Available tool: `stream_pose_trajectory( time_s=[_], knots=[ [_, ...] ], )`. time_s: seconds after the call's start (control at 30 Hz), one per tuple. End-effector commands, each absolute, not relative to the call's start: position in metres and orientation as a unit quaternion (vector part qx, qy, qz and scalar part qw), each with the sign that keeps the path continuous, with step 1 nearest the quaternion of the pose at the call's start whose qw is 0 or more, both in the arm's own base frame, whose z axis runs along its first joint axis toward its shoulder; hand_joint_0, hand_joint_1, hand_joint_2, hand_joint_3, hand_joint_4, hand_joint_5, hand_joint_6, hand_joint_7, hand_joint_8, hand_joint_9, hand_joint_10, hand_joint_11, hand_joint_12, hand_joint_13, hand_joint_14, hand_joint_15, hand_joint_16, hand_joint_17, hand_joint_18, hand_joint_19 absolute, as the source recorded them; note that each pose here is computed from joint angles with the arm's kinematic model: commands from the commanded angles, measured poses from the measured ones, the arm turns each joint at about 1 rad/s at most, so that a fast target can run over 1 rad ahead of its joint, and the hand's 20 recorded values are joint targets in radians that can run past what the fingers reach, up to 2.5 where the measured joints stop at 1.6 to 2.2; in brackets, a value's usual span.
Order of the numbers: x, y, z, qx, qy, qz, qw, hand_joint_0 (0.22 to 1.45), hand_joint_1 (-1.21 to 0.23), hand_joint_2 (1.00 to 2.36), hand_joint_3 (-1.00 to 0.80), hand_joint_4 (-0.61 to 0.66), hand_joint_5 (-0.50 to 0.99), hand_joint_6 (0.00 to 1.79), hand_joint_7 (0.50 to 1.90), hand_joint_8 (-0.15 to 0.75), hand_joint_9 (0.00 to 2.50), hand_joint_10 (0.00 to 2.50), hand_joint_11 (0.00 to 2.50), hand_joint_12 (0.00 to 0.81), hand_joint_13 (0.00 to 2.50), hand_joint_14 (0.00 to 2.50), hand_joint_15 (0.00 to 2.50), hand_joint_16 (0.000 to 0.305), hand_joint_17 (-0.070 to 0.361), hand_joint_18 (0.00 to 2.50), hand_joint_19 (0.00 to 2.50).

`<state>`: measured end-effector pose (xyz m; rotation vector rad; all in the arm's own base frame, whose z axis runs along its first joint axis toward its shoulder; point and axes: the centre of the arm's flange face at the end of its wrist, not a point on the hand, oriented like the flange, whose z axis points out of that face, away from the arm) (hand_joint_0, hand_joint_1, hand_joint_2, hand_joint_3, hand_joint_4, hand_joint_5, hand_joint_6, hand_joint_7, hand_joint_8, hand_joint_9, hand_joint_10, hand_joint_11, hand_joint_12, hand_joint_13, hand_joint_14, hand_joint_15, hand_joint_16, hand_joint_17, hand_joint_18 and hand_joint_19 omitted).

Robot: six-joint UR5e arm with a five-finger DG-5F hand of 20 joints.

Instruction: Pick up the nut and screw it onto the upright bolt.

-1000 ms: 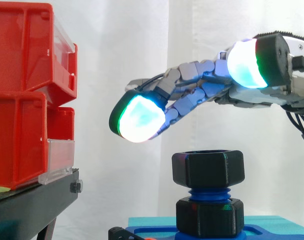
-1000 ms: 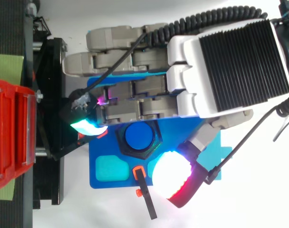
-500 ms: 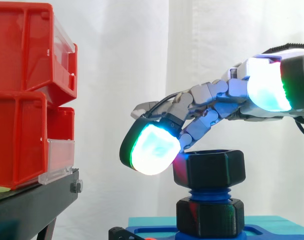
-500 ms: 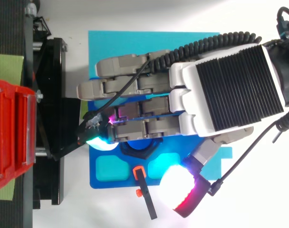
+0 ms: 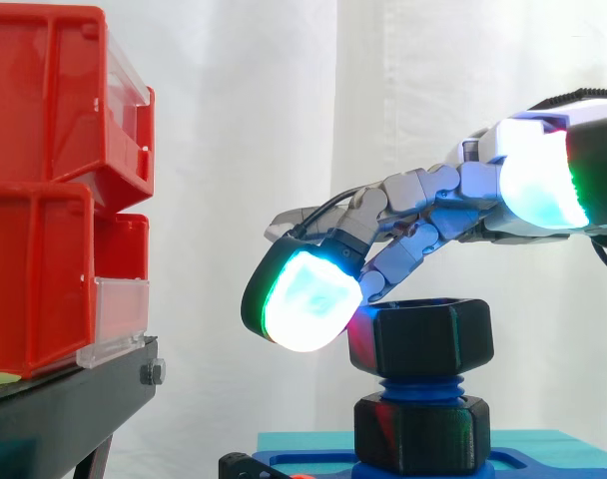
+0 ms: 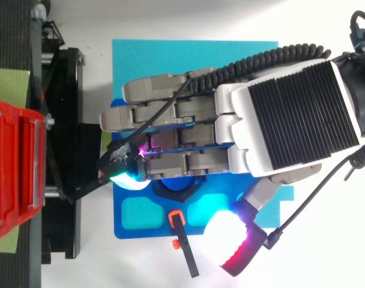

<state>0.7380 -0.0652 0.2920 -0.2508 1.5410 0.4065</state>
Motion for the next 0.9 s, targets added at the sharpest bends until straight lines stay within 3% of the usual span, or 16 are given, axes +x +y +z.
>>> stream_pose_trajectory(
  time_s=[0.0, 0.5, 0.87],
  knots=[
    [0.738, -0.065, 0.292, -0.113, 0.689, 0.181, 0.692, 0.49, 0.02, 1.00, -0.50, 0.23, -0.07, 0.50, 1.05, 0.212, 0.23, 0.00, 0.00, 0.353, 0.00, 0.00, 0.00, 0.043, 0.096, 0.00, 0.00],
    [0.732, -0.091, 0.292, -0.126, 0.689, 0.177, 0.691, 0.51, -0.06, 1.00, -0.50, 0.23, -0.06, 0.50, 1.12, 0.238, 0.37, 0.00, 0.00, 0.332, 0.06, 0.00, 0.00, 0.039, 0.087, 0.00, 0.00],
    [0.728, -0.110, 0.292, -0.130, 0.688, 0.175, 0.692, 0.51, -0.09, 1.00, -0.50, 0.15, -0.02, 0.50, 1.41, 0.248, 0.49, 0.00, 0.00, 0.315, 0.16, 0.00, 0.00, 0.035, 0.080, 0.00, 0.00]
  ],
)
